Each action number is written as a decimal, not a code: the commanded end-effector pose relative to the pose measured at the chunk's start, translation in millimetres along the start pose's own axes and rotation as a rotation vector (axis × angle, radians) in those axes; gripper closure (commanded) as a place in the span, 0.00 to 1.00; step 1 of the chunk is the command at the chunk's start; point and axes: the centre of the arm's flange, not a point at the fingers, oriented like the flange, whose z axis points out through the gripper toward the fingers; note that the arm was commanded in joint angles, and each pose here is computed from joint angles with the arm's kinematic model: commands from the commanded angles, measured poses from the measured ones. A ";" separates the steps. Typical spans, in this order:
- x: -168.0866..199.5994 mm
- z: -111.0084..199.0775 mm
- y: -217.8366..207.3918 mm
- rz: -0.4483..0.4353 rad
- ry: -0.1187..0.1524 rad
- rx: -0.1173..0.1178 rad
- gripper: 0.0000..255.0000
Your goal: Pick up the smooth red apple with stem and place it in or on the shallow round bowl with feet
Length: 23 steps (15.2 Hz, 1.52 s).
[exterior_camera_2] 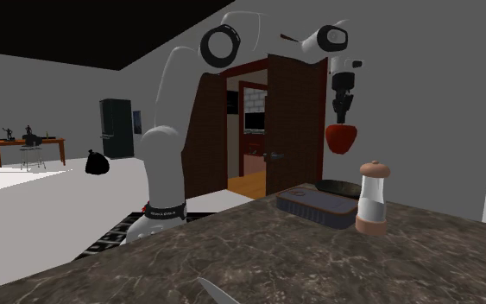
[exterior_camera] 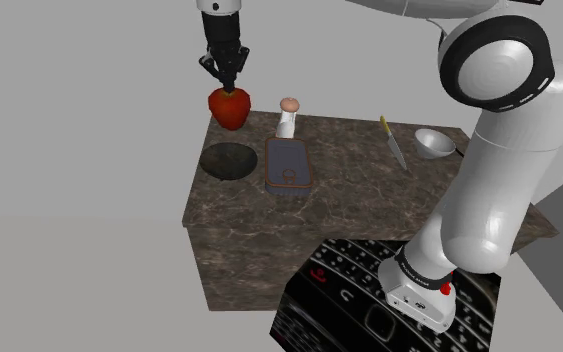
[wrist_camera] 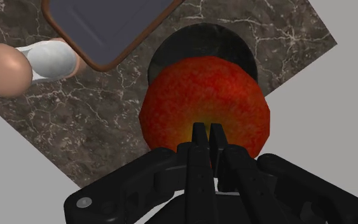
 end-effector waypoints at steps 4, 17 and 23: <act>0.8 26.1 -2.0 0.000 0.001 0.000 1.00; 2.8 94.5 -7.4 0.000 0.001 0.000 1.00; 3.5 121.2 -9.6 0.000 0.001 0.000 1.00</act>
